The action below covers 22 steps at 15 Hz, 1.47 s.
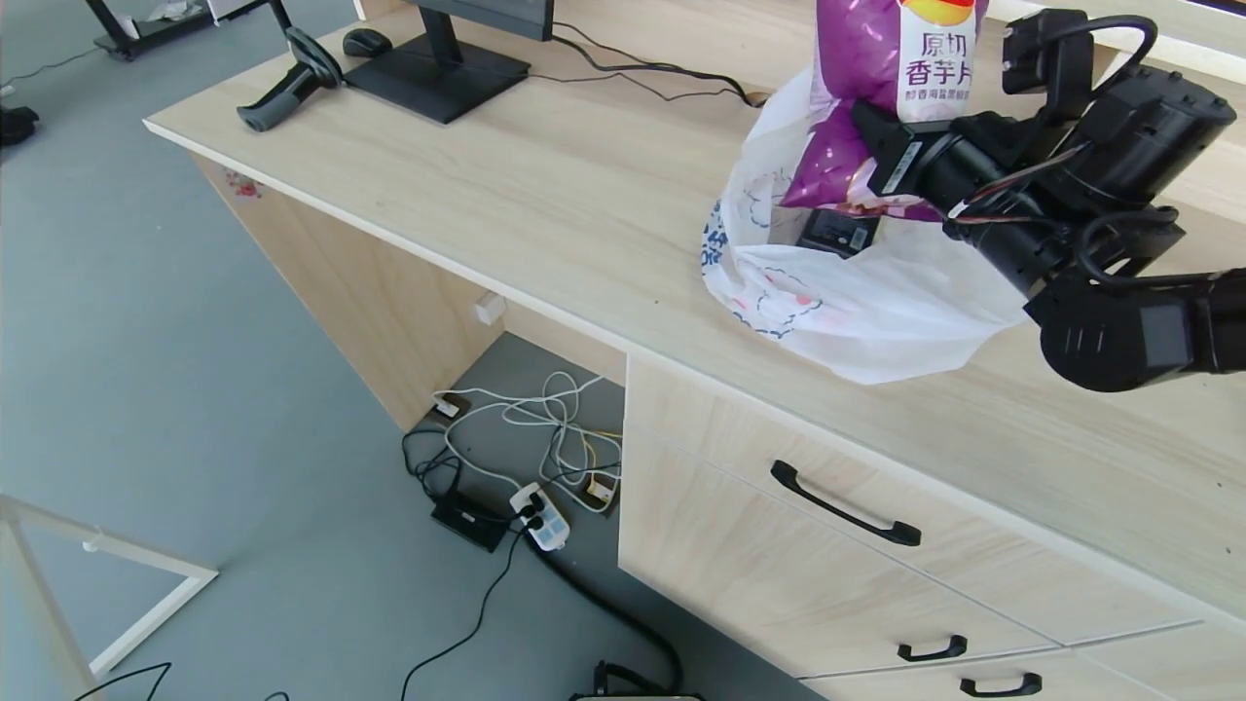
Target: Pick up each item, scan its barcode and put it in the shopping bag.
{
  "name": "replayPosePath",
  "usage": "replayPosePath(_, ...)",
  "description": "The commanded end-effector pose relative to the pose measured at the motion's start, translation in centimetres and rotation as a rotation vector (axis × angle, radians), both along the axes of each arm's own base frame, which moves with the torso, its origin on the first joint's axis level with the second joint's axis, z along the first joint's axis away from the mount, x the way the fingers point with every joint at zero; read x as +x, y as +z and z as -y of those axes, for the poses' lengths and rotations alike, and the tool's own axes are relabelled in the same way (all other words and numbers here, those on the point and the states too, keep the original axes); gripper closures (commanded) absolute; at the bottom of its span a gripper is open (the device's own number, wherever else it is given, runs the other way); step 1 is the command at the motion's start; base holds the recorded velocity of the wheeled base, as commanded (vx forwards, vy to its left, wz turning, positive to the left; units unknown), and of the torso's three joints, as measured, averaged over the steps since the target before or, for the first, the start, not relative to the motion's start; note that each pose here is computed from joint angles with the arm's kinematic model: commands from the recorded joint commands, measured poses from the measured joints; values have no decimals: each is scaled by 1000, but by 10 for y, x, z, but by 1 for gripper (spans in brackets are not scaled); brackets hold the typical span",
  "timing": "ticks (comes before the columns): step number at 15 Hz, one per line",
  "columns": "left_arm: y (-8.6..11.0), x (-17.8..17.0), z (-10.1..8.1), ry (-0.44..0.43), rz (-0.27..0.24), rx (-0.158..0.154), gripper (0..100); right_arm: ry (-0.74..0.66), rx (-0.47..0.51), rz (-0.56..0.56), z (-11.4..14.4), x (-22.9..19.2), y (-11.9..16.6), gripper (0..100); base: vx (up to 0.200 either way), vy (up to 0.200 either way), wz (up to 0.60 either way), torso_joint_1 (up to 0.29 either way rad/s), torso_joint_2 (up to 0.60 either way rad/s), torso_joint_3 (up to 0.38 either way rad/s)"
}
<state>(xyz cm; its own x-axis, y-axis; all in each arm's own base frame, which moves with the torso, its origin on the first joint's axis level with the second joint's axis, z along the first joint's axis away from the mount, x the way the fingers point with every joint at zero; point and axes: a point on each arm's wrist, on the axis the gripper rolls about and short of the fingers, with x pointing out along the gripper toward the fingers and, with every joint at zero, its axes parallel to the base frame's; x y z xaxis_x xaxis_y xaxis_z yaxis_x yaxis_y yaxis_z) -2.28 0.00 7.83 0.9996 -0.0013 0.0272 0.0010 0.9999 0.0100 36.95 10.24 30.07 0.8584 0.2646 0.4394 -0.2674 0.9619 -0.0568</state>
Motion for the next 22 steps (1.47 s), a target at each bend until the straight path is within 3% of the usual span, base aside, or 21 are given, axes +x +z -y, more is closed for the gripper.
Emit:
replayPosePath(1, 0, 0, 0, 0, -1, 1, 0, -7, -11, -35, 0, 7, -13, 100, 0, 0, 0, 0, 0, 0)
replayPosePath(6, 0, 0, 0, 0, -1, 1, 0, -72, -14, -31, 31, -18, -6, 100, 0, 0, 0, 0, 0, 0)
replayPosePath(10, 0, 0, 0, 0, -3, 5, 0, -81, -51, -118, 41, -60, -28, 100, 0, 0, 0, 0, 0, 0)
replayPosePath(15, 0, 0, 0, 0, -3, 4, 0, -9, -94, -87, 16, -77, -21, 100, 0, 0, 0, 0, 0, 0)
replayPosePath(17, 0, 0, 0, 0, -1, 4, 0, 53, -118, -132, -2, -84, -35, 100, 0, 0, 0, 0, 0, 0)
replayPosePath(22, 0, 0, 0, 0, 0, 4, 0, 38, -104, -150, -6, -73, -41, 100, 0, 0, 0, 0, 0, 0)
